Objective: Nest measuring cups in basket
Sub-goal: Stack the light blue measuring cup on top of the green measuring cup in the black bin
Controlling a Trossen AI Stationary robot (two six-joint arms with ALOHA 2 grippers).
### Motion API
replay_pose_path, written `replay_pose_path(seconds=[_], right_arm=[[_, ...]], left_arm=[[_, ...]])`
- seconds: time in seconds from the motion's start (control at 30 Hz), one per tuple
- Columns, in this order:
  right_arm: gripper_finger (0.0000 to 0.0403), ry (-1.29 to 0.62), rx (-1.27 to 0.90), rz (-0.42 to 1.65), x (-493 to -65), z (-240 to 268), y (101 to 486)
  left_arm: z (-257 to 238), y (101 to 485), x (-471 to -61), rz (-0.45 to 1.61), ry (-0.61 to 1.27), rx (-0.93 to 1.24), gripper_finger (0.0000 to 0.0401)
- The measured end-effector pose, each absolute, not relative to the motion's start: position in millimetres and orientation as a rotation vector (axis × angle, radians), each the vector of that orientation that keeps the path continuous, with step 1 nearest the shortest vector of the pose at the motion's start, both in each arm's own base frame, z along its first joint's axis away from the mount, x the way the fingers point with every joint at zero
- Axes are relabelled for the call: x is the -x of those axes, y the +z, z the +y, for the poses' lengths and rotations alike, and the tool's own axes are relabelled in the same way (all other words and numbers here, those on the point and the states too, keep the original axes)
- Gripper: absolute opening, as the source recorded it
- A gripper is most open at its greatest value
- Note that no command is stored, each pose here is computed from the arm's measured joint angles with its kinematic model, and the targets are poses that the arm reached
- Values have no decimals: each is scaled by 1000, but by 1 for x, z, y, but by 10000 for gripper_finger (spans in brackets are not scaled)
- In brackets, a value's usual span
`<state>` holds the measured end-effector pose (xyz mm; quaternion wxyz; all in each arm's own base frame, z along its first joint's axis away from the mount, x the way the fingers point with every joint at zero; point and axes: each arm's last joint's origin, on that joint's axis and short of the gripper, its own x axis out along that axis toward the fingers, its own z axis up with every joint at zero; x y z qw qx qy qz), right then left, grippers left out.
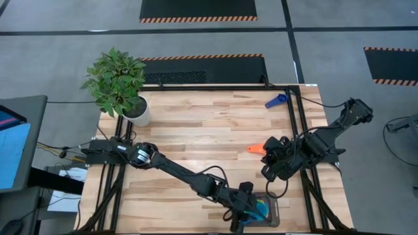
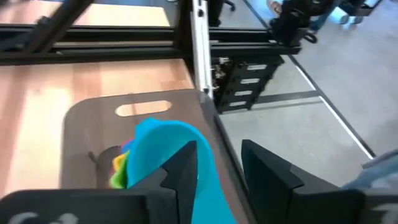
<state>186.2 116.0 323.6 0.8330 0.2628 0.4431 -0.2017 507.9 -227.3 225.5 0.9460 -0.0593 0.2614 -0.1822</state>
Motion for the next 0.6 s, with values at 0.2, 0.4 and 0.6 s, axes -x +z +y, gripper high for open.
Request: replay_pose_path(seconds=[0.2, 0.4, 0.6], right_arm=[[71, -425, -558, 942, -186, 116, 324], [71, -391, -528, 980, -185, 117, 323], [71, -375, -546, 982, -182, 115, 326]], left_arm=[[-215, 226, -513, 525, -326, 124, 119], [-213, 231, -510, 582, -386, 214, 119], [-194, 255, -485, 804, -343, 232, 119]])
